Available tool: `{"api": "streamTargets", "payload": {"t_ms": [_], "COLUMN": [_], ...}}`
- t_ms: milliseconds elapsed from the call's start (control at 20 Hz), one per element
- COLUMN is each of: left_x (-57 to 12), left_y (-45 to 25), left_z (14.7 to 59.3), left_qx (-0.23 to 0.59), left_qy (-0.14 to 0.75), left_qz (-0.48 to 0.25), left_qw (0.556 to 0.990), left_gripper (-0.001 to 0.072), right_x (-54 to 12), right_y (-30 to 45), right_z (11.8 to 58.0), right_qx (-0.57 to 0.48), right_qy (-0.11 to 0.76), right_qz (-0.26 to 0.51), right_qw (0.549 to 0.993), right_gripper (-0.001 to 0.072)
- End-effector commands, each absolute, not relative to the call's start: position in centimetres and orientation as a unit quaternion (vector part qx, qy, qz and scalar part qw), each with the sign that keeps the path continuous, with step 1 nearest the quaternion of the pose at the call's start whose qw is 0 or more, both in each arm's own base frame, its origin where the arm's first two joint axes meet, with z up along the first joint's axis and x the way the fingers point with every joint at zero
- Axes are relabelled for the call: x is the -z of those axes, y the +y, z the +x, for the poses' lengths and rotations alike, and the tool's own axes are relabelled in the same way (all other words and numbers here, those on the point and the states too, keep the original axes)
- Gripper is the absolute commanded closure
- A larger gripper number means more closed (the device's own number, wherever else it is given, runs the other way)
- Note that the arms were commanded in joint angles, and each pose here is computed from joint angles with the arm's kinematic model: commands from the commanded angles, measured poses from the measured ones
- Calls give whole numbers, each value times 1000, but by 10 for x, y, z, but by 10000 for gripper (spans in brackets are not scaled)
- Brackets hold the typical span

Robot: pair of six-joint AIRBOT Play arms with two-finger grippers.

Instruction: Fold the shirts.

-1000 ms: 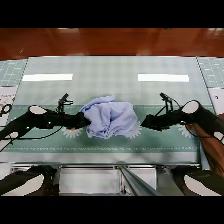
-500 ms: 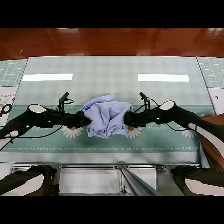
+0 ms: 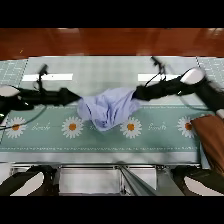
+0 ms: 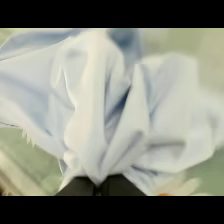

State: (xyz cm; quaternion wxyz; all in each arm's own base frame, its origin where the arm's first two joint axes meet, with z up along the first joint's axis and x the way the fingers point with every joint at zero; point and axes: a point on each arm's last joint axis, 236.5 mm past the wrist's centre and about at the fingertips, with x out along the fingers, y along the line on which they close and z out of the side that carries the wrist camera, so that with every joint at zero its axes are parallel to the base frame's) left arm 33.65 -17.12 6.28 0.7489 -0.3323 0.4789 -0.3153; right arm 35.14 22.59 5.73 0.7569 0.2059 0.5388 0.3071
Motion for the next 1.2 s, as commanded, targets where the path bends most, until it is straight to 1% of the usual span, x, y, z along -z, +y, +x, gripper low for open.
{"api": "streamTargets", "payload": {"t_ms": [0, 100, 150, 250, 350, 500, 600, 700, 800, 950, 1050, 1150], "left_x": [-209, -306, -354, -432, -487, -523, -516, -494, -471, -411, -351, -284], "left_y": [-139, -130, -130, -131, -133, -132, -119, -106, -104, -98, -90, -80], "left_z": [371, 366, 355, 322, 283, 231, 211, 194, 186, 207, 233, 264], "left_qx": [332, 348, 356, 364, 361, 332, 270, 213, 201, 202, 205, 202], "left_qy": [329, 238, 188, 100, 30, -30, -24, 12, 40, 110, 182, 247], "left_qz": [-289, -242, -210, -156, -113, -70, -32, -6, -12, -61, -109, -156], "left_qw": [835, 874, 891, 913, 925, 940, 962, 977, 979, 971, 955, 935], "left_gripper": [686, 686, 686, 686, 686, 686, 686, 686, 686, 686, 686, 686], "right_x": [-179, -257, -296, -363, -411, -435, -432, -419, -392, -329, -265, -199], "right_y": [142, 121, 114, 108, 98, 71, 51, 34, 32, 55, 81, 105], "right_z": [382, 379, 371, 343, 308, 253, 220, 191, 175, 184, 200, 223], "right_qx": [-229, -214, -205, -207, -195, -150, -110, -79, -73, -115, -158, -193], "right_qy": [445, 374, 337, 268, 210, 180, 189, 216, 264, 344, 414, 461], "right_qz": [124, 90, 71, 47, 24, -2, -6, -6, 2, 23, 52, 91], "right_qw": [857, 898, 916, 940, 958, 972, 976, 973, 962, 932, 895, 862], "right_gripper": [688, 688, 688, 688, 688, 688, 688, 688, 688, 688, 688, 688]}}
